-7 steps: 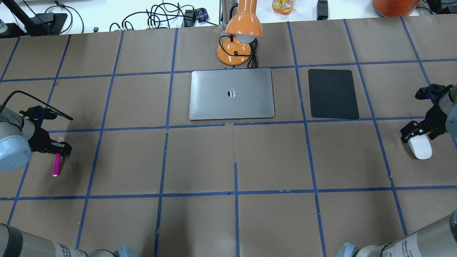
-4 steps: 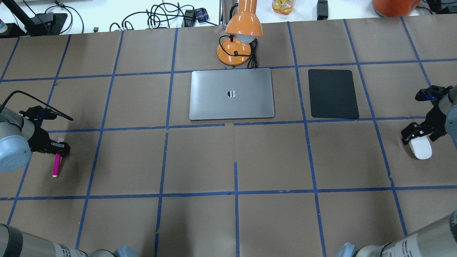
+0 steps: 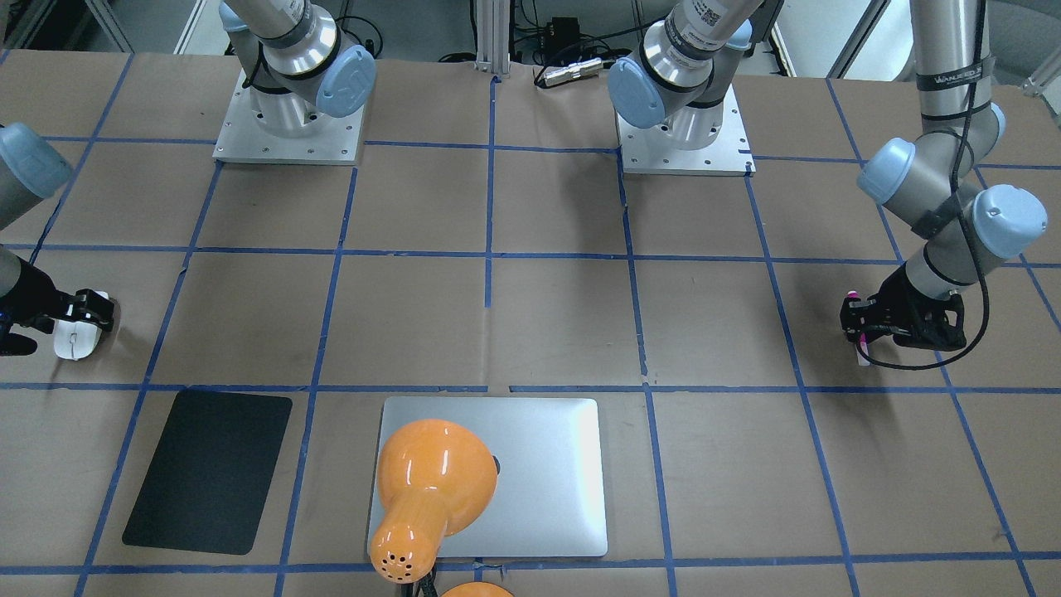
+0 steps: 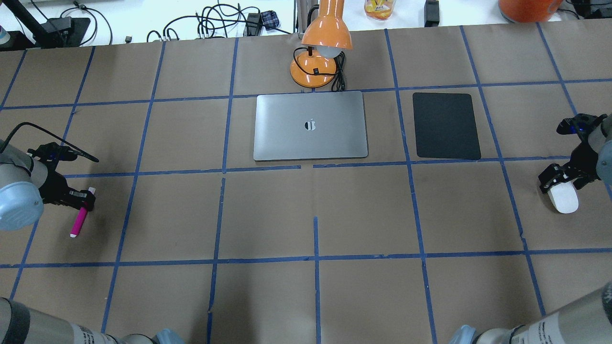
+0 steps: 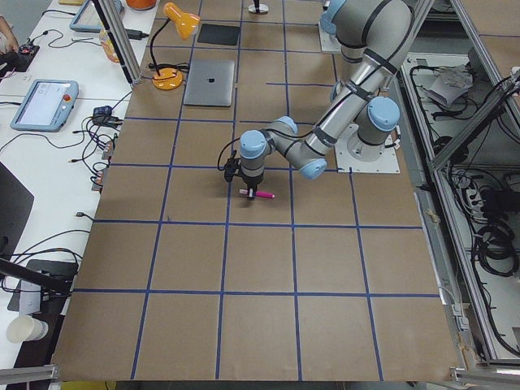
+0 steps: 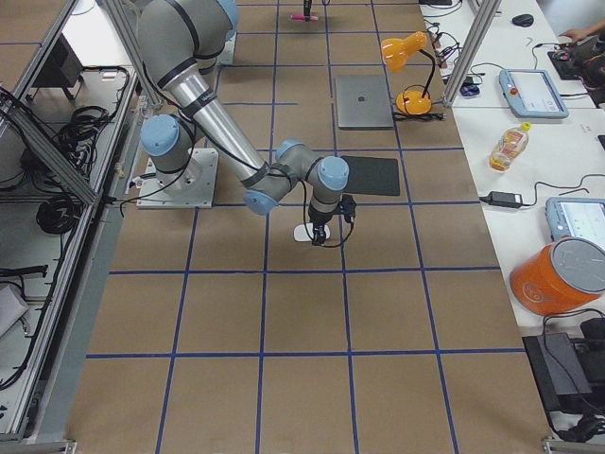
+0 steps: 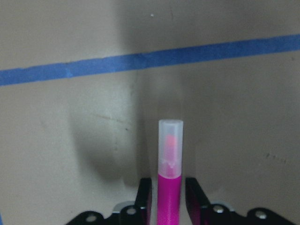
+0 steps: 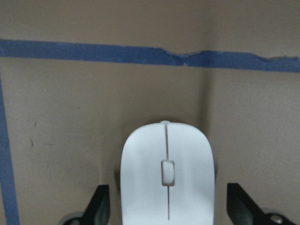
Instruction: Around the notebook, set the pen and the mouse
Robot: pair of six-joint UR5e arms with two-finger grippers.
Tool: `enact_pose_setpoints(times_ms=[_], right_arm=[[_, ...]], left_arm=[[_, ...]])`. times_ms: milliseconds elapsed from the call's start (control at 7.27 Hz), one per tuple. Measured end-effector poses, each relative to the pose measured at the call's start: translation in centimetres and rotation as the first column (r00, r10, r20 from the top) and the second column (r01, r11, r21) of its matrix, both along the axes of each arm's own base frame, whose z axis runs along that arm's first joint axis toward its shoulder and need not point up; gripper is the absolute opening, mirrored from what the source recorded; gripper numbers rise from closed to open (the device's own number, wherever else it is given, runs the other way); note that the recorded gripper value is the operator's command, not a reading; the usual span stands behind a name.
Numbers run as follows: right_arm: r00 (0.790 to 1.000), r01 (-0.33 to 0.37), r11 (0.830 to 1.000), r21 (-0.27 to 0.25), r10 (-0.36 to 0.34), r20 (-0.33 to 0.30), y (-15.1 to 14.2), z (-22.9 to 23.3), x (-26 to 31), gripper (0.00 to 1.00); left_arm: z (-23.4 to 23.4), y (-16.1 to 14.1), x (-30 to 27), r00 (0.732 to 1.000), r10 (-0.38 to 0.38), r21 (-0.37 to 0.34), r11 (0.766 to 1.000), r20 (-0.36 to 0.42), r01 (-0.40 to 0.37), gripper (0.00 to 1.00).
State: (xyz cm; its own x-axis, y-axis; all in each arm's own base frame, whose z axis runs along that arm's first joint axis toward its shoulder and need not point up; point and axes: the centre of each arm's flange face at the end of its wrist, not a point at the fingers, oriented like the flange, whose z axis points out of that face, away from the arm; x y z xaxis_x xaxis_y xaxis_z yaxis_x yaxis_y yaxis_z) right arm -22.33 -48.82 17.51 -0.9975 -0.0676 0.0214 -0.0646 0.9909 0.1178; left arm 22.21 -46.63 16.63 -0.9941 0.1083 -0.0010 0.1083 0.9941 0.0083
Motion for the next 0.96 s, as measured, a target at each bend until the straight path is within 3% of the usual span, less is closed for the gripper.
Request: enact_pose_setpoints(times_ms=[412, 688, 962], right_arm=[[1.0, 0.0, 1.0, 0.0, 0.0, 0.0, 0.0, -0.1, 0.0, 0.85], [1.0, -0.001, 1.0, 0.0, 0.001, 0.0, 0.0, -0.1, 0.0, 0.8], [1.0, -0.001, 1.0, 0.003, 0.001, 0.001, 0.1, -0.2, 0.1, 0.78]], left_arm=[[0.5, 0.0, -0.3, 1.0, 0.021, -0.001, 1.0, -0.005, -0.021, 0.0], [1.9, -1.2, -2.1, 0.995, 0.097, -0.003, 0.995, -0.011, -0.097, 0.0], [4.3, -3.0, -6.8, 0.975, 0.219, 0.02, 0.975, -0.018, -0.219, 0.0]])
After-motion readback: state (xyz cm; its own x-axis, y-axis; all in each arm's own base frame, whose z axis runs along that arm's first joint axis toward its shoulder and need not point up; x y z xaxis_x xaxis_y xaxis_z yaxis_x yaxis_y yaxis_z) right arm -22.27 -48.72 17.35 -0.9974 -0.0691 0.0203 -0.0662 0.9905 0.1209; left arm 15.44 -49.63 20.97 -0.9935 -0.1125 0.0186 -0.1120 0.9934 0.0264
